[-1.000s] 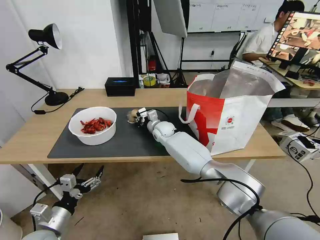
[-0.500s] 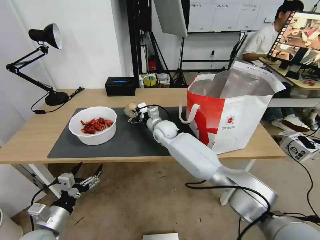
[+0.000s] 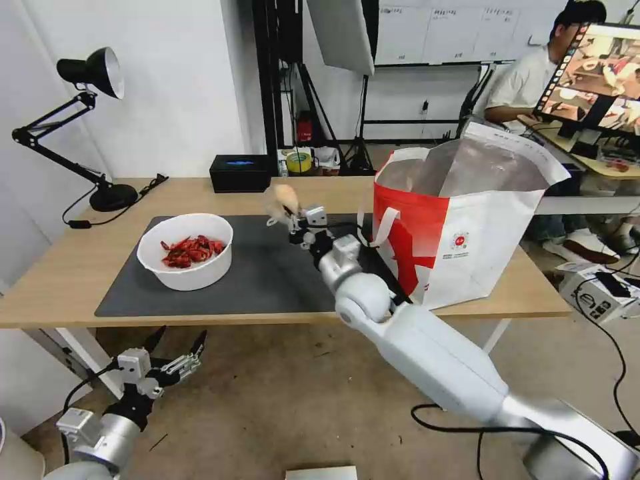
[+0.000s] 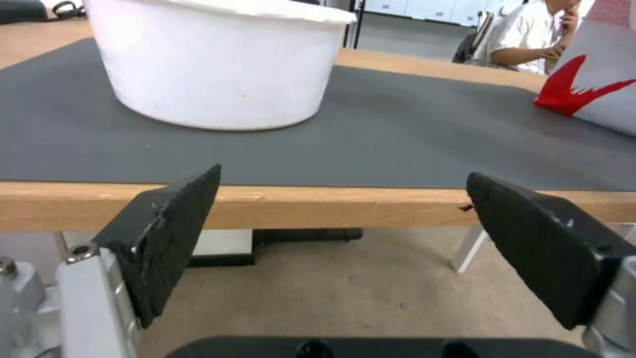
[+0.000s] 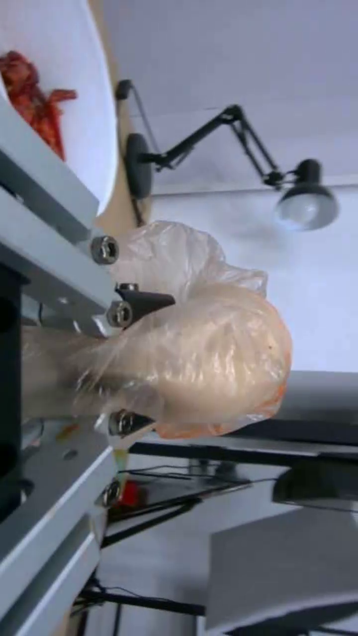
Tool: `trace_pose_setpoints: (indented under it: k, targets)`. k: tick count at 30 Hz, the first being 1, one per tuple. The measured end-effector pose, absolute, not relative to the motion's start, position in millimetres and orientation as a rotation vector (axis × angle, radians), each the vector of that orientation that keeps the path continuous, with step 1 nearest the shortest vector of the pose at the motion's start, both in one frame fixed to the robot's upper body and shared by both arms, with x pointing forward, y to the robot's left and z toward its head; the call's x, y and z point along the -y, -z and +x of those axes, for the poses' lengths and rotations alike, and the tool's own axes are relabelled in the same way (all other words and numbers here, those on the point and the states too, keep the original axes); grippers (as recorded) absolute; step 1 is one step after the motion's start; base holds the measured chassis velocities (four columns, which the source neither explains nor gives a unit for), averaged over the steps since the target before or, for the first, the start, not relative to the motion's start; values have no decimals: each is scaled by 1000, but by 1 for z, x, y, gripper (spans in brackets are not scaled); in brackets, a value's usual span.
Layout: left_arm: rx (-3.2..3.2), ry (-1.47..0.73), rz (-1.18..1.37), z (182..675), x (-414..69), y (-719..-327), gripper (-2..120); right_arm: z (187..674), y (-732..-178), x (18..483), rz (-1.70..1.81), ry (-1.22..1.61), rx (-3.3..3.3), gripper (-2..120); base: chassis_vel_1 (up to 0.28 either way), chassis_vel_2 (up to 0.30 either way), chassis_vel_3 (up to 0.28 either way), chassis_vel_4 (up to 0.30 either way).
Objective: Pick up the trash from the table and place it into the takeout bag.
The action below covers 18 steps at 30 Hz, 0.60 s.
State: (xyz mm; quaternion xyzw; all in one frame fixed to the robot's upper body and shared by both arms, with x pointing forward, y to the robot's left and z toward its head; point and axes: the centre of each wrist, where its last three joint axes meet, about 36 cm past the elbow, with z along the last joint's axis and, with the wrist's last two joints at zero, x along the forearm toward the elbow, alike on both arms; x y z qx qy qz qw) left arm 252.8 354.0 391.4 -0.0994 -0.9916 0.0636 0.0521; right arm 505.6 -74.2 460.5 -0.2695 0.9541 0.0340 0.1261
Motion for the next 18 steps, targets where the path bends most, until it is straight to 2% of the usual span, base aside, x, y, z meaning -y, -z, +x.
trace_pose_setpoints:
  k: [9,18]
  targets:
    - [3022,-205,-310,251,-348,-393,100,478,-461,96,-723,-154,-2720,5,0,0,0,0]
    - [3013,-190,-315,246,-345,-393,100,467,-498,119,-675,-237,-2682,5,0,0,0,0]
